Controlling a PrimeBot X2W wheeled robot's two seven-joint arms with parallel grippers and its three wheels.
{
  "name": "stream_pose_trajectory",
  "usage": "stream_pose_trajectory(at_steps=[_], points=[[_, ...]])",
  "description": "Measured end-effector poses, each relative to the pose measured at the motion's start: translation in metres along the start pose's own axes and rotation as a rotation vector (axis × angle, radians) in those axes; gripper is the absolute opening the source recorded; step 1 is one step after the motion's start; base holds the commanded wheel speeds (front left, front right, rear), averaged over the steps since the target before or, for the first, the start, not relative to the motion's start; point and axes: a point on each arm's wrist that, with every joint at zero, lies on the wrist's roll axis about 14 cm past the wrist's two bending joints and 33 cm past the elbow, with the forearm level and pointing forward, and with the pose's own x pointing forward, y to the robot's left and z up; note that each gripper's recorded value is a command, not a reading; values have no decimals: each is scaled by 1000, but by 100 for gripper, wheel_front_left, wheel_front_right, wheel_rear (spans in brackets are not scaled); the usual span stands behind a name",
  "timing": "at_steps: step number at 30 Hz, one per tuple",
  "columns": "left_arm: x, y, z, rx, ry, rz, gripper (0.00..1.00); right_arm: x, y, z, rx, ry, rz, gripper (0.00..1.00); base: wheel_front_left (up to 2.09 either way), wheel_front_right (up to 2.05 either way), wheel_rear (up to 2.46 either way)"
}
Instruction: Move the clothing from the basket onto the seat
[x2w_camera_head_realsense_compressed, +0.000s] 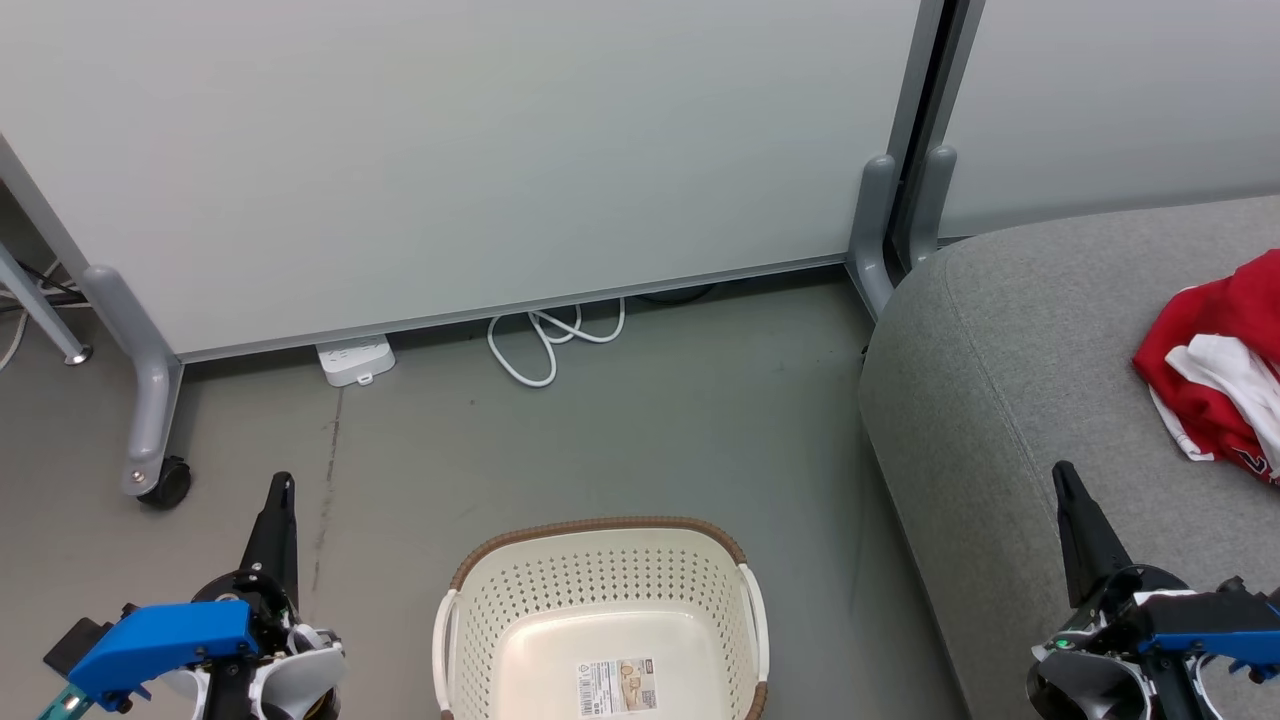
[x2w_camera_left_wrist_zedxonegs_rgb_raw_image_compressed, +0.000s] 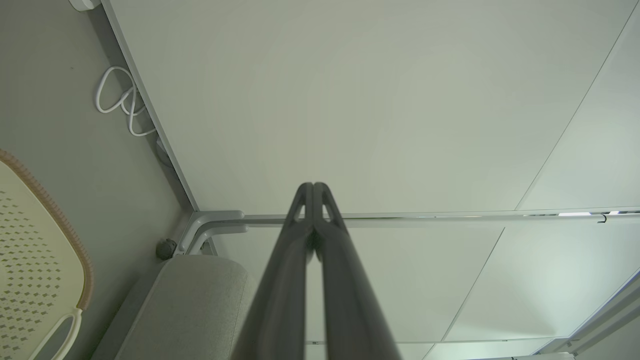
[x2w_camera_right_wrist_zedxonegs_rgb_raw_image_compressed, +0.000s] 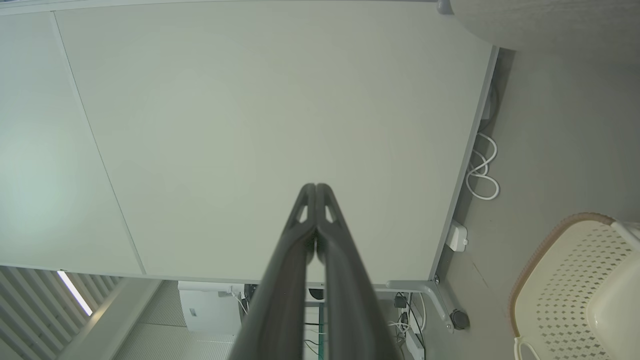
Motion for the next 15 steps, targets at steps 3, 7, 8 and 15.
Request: stream_pose_trajectory(at_steps=[3,7,8,15], points=[[0,0,0,0,0,0,0,0,0,0,0,0,0,0,0,0,0],[0,0,0,0,0,0,0,0,0,0,0,0,0,0,0,0,0],[0,0,0,0,0,0,0,0,0,0,0,0,0,0,0,0,0],[0,0,0,0,0,0,0,0,0,0,0,0,0,0,0,0,0]])
